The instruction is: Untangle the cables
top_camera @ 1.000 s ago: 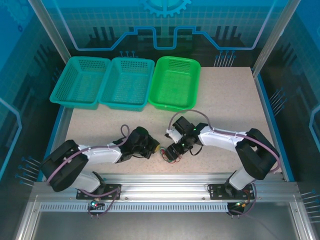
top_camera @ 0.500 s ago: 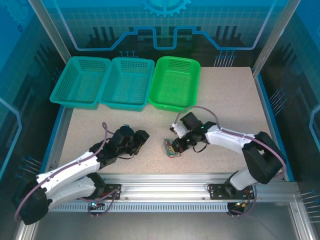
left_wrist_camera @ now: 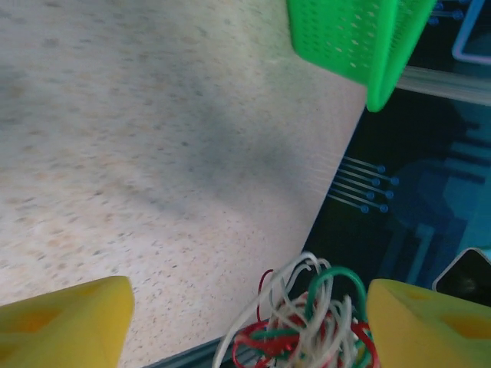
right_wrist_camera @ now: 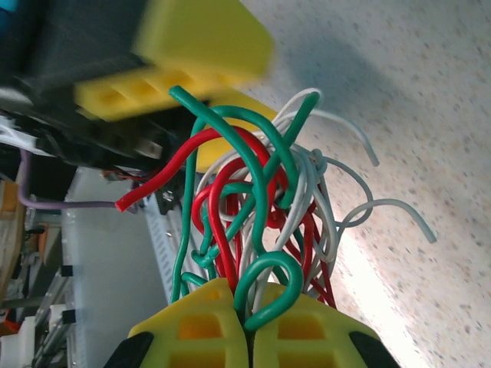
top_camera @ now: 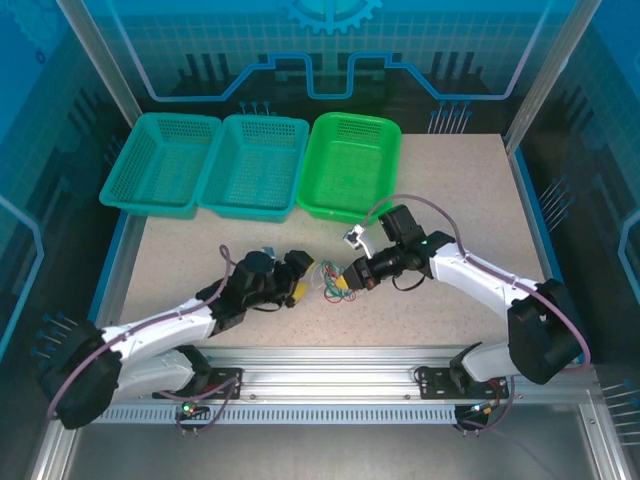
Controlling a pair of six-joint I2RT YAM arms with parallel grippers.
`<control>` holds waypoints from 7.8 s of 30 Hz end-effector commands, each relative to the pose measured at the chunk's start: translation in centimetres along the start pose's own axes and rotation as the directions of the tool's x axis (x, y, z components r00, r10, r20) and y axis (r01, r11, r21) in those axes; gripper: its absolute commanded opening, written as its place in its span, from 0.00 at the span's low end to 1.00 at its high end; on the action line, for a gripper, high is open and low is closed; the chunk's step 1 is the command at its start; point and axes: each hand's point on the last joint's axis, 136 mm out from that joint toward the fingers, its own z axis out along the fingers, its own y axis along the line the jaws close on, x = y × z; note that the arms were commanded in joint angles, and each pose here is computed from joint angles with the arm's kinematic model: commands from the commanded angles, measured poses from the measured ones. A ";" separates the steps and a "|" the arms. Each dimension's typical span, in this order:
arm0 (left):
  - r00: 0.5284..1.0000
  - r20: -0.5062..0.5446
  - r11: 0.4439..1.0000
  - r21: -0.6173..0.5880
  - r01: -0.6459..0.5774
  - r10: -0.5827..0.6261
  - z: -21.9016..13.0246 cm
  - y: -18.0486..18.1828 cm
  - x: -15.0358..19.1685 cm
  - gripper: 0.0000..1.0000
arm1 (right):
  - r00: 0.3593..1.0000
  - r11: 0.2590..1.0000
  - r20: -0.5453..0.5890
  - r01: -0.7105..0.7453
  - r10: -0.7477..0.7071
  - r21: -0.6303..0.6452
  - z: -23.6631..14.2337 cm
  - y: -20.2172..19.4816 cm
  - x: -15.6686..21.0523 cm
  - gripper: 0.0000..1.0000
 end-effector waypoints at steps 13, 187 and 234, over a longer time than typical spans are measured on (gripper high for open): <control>0.993 0.120 0.970 0.238 -0.045 0.017 -2.5 -6.4 -2.1 0.00 | 0.985 0.987 0.071 -0.159 0.157 0.018 -1.8 -1.2 -2.2 0.00; 0.389 0.773 0.778 -0.205 -0.594 0.501 -27.7 -37.0 -36.8 0.00 | 0.615 0.432 0.498 -0.787 0.612 0.441 -14.1 -16.7 9.0 0.00; 0.800 -0.041 0.801 0.026 -0.599 0.599 0.0 -13.4 2.5 0.70 | 0.733 0.614 0.380 -0.680 0.564 0.400 -11.1 -15.0 4.7 0.00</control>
